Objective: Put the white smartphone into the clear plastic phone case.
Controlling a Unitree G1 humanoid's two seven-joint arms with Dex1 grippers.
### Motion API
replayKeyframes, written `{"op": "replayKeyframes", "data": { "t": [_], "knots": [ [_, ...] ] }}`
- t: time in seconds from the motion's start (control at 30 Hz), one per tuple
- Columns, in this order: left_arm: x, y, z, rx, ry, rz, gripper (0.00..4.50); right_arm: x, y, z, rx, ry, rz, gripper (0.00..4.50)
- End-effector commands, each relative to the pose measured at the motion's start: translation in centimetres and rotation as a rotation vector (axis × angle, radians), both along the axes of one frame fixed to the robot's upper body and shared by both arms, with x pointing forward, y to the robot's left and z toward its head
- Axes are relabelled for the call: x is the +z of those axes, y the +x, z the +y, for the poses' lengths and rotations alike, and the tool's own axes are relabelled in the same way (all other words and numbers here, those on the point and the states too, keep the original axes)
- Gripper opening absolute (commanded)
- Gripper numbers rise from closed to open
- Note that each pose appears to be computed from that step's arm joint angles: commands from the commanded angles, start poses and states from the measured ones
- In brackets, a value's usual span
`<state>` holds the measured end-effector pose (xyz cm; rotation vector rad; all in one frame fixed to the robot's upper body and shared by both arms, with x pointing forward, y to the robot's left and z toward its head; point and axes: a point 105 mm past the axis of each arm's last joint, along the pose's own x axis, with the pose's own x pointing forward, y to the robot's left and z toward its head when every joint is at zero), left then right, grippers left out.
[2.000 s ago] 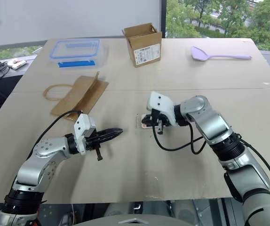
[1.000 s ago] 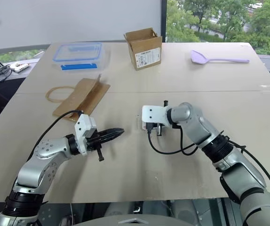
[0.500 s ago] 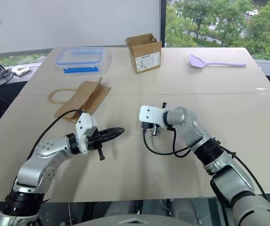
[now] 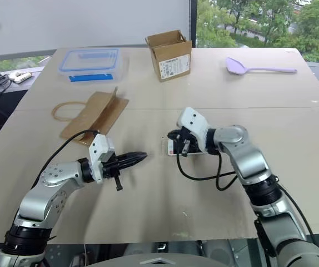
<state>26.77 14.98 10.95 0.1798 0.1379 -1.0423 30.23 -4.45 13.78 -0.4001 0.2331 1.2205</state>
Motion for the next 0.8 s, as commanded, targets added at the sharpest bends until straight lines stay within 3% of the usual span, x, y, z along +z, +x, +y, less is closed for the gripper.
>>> {"op": "replayKeyframes", "data": {
  "t": [0.03, 0.3, 0.6, 0.8],
  "knots": [
    [0.6, 0.0, 0.2, -0.011, -0.011, -0.041, 0.05, -1.0, -2.3, -1.1, 0.090, -0.083, 0.059, 0.00],
    [-0.1, -0.2, 0.3, -0.020, -0.012, -0.041, 0.05, -4.0, -0.6, -3.0, 0.016, -0.209, 0.071, 0.00],
    [-0.7, -0.4, 0.9, -0.010, -0.010, -0.040, 0.05, -3.4, 0.7, -2.2, -0.004, -0.169, 0.047, 0.00],
    [-0.7, -0.6, 0.8, -0.006, -0.013, -0.043, 0.05, -2.5, -1.1, -1.5, 0.097, -0.132, 0.096, 0.00]
  ]
}}
